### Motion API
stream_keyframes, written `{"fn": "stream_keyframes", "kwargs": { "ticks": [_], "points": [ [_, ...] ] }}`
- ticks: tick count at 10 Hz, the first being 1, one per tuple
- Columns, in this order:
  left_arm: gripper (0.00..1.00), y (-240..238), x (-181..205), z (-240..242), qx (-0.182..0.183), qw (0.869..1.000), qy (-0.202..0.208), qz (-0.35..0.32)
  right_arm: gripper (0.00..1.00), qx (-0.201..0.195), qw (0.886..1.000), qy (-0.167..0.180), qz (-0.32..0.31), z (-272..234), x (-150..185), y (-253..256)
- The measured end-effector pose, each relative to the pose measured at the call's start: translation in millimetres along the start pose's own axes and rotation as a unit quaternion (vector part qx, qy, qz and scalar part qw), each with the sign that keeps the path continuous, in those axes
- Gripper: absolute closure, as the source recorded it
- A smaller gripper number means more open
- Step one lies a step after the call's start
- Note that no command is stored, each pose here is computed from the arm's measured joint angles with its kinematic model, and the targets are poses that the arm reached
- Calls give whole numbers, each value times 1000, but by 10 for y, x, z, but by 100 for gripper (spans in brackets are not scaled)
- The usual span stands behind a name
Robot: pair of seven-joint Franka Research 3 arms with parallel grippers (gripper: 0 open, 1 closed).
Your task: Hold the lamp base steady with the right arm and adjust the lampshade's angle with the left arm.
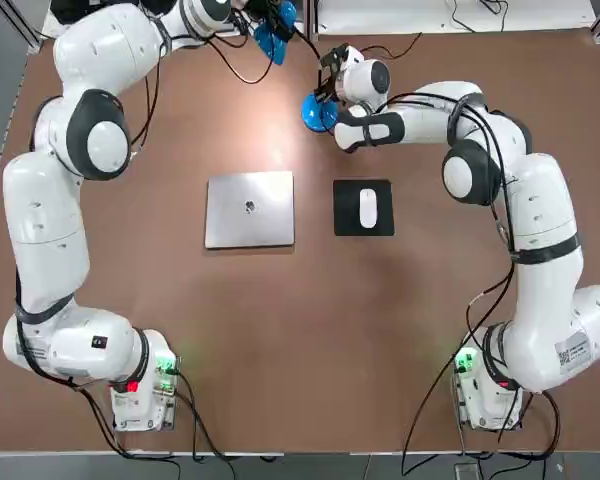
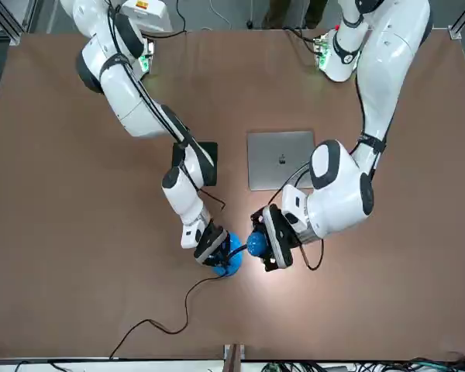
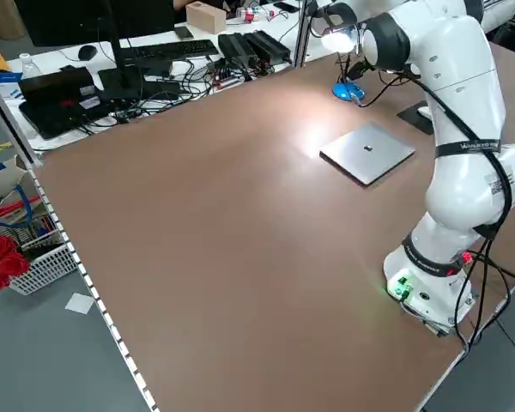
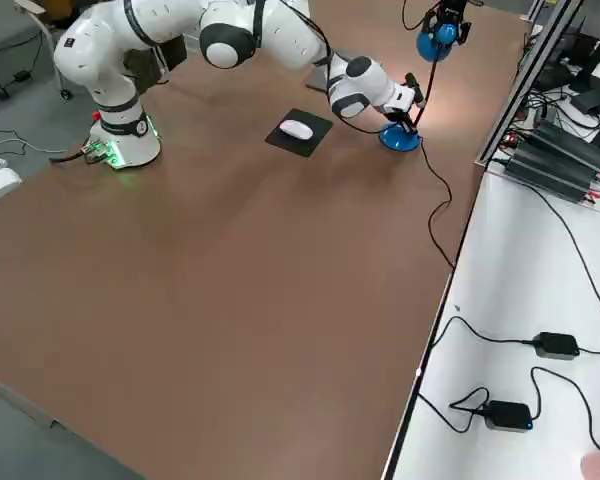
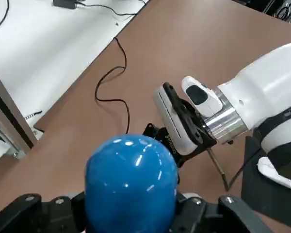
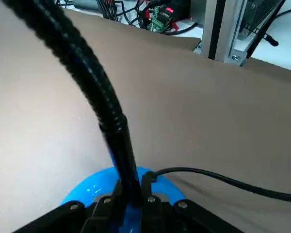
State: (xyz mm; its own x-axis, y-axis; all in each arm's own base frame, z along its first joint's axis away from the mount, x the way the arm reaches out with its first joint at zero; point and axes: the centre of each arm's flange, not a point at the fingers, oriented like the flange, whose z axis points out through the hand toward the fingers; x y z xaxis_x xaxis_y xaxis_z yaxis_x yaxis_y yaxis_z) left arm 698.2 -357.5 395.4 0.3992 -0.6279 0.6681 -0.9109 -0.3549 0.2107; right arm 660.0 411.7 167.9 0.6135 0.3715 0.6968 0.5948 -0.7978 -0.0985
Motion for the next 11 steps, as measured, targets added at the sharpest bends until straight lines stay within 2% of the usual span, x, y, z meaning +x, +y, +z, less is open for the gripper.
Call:
{"fn": "stream_keyframes", "kwargs": {
  "ticks": [4,9,11],
  "points": [
    [53,4,9,-25,-8,996,-5,-94,85,0,1000,1,-1,0,1,-5],
    [61,8,9,-21,-8,989,-7,-148,85,0,1000,2,-2,0,1,-12],
    [62,11,12,-21,-9,985,-7,-174,85,0,1000,2,-2,0,1,-12]
  ]
}}
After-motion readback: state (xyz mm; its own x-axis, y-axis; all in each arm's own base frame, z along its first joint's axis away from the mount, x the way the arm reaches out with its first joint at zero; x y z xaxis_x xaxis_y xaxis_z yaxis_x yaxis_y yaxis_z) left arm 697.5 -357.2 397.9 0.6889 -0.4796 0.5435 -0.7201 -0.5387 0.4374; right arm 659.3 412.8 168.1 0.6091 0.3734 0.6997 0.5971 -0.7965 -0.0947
